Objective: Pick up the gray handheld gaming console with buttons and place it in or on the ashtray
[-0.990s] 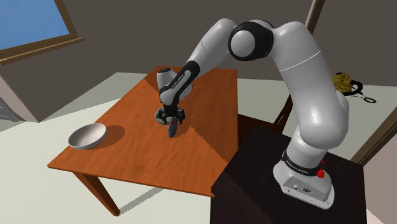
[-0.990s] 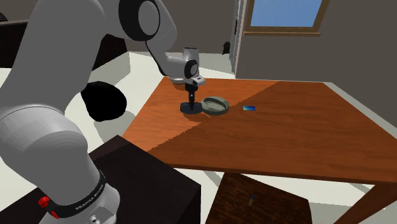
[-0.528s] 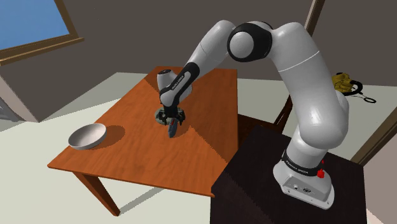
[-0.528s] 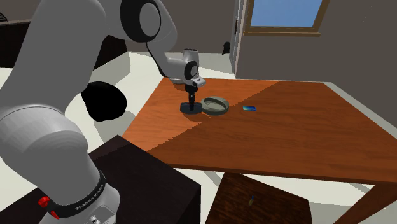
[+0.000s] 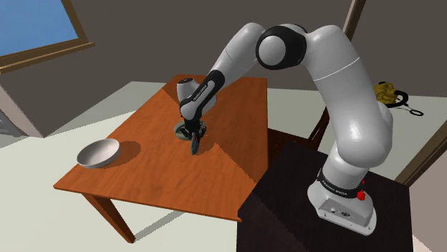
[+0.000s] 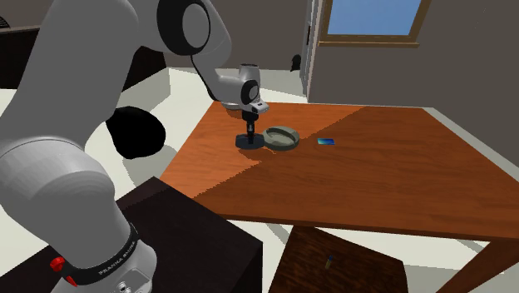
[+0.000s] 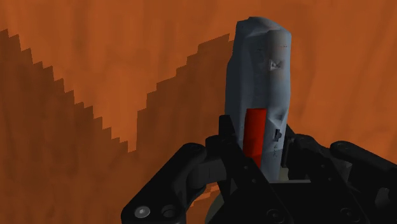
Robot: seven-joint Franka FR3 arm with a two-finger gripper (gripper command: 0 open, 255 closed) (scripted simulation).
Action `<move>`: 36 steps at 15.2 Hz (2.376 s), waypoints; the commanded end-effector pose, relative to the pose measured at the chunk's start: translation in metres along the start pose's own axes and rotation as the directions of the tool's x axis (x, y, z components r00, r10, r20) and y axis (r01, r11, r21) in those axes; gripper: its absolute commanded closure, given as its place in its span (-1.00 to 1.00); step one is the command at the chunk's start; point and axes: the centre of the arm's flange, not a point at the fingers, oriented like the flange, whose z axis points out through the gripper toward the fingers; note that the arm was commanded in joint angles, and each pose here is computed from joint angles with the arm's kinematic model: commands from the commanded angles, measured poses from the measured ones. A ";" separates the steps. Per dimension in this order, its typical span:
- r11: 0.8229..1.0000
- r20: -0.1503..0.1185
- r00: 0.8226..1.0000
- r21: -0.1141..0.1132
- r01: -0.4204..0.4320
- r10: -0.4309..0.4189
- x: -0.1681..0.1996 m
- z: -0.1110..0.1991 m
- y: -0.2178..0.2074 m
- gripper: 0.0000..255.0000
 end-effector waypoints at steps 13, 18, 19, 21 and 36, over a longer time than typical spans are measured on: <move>1.000 0.000 1.000 0.000 0.000 0.000 0.000 -0.053 0.000 1.00; 1.000 0.000 1.000 0.000 0.000 0.000 0.000 -0.079 0.001 1.00; 1.000 0.000 1.000 0.000 0.000 0.000 0.000 -0.084 0.001 1.00; 1.000 0.000 1.000 0.000 0.000 0.000 -0.001 -0.095 0.001 1.00; 1.000 0.000 1.000 0.000 0.000 0.000 0.157 -0.110 -0.064 1.00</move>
